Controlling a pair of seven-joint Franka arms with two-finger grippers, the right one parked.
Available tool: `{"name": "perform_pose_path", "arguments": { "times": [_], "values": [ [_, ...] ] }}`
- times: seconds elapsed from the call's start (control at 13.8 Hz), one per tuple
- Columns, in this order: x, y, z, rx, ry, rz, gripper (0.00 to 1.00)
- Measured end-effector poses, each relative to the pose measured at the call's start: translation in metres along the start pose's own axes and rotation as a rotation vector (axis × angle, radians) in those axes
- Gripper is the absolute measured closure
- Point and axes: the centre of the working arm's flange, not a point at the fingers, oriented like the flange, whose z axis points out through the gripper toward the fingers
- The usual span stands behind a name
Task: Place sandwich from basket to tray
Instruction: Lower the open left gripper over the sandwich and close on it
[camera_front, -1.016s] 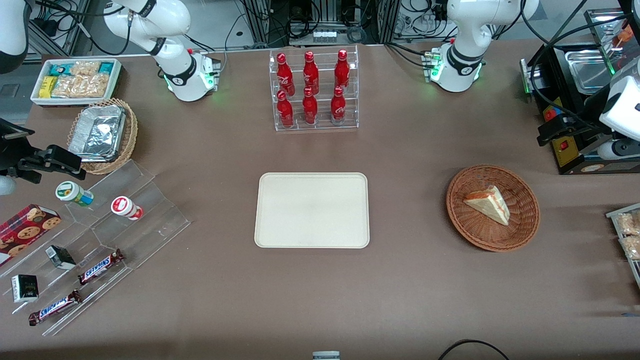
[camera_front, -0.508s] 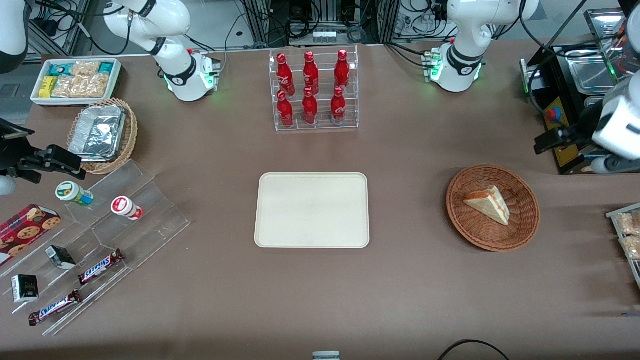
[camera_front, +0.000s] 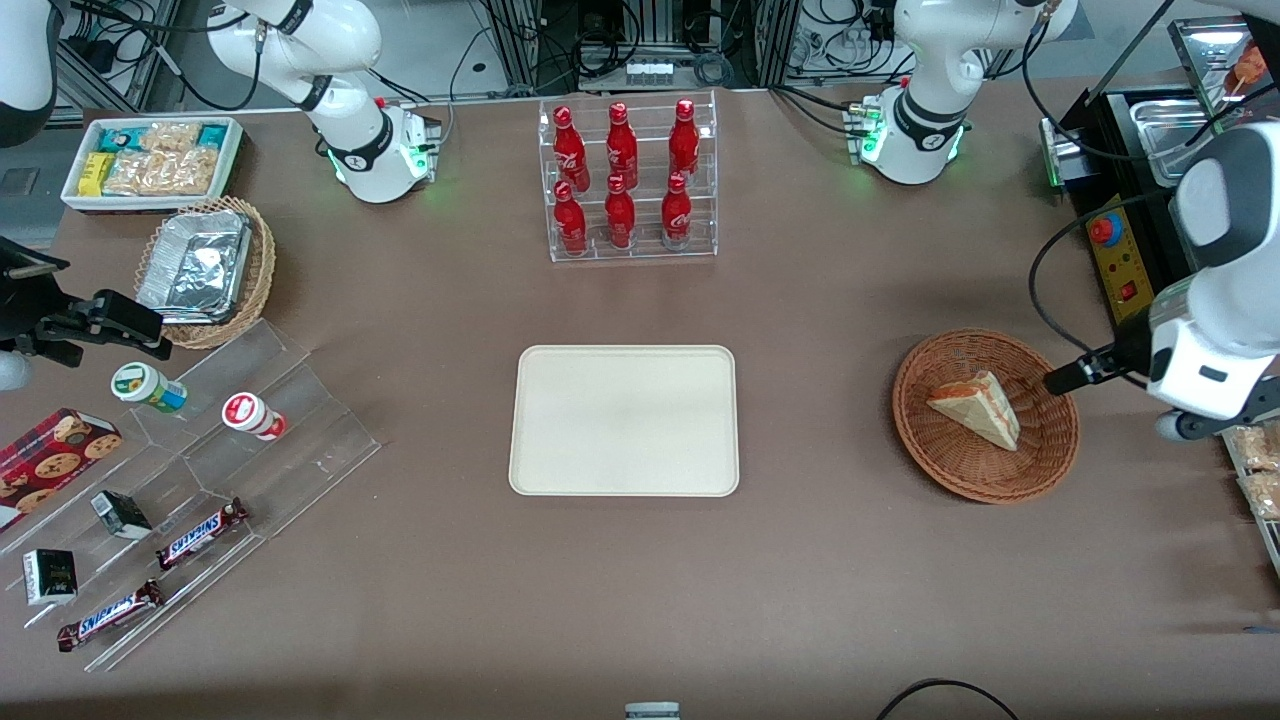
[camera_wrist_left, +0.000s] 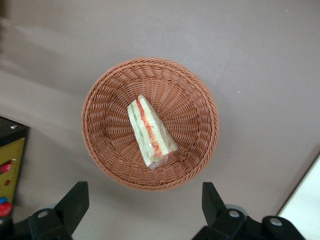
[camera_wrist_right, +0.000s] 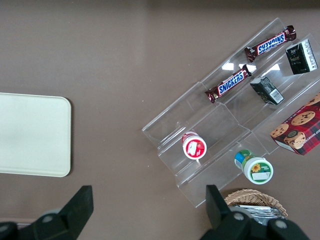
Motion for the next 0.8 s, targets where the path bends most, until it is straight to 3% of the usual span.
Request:
{"name": "perform_pose_path", "arguments": {
  "times": [0.22,0.51,0.8],
  "values": [
    [0.003,0.004,0.045,-0.002,0.005,-0.104,0.0],
    [0.005,0.008,0.113,-0.029,0.05,-0.247,0.0],
    [-0.006,0.022,0.171,0.015,-0.01,-0.389,0.0]
  ]
}}
